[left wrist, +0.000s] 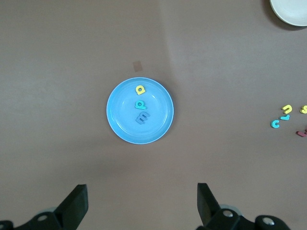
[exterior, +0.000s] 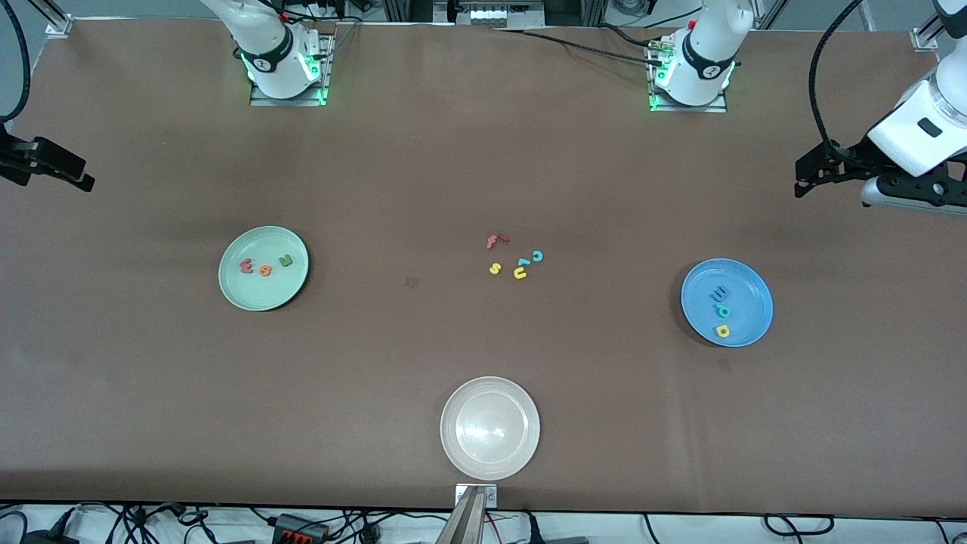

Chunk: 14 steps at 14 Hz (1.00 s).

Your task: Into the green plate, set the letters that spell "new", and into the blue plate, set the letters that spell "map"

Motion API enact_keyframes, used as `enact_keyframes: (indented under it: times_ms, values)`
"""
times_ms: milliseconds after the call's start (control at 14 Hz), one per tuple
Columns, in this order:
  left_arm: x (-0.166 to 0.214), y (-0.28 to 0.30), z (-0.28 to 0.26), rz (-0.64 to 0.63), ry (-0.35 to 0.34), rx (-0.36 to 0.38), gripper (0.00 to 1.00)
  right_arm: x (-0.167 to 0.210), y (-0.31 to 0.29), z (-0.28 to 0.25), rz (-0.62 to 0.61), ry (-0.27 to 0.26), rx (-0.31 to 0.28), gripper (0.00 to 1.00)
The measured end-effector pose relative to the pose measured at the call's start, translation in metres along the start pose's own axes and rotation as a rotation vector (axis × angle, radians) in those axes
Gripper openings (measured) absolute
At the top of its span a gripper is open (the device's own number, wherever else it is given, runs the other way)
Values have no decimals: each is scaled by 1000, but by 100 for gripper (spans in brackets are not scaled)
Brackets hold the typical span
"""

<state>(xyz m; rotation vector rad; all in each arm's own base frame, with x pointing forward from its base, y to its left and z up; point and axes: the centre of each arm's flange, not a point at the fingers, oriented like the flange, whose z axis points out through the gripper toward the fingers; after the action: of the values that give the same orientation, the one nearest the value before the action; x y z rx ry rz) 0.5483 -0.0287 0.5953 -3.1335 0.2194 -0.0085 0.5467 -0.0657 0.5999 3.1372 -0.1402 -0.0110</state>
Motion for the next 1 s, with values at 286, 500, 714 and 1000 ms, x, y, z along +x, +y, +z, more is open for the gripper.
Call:
enact_keyframes:
  times_ms: [286,500,714,1000]
  values:
    - [0,0,0,0,0,0,100,0,5,0,-2,1,0,100]
    - [0,2,0,4,1,0,100,0,5,0,-2,1,0,100]
    - [0,3,0,7,1,0,100,0,4,0,-4,1,0,100]
    - [0,3,-1,7,1,0,100,0,4,0,-5,1,0,100]
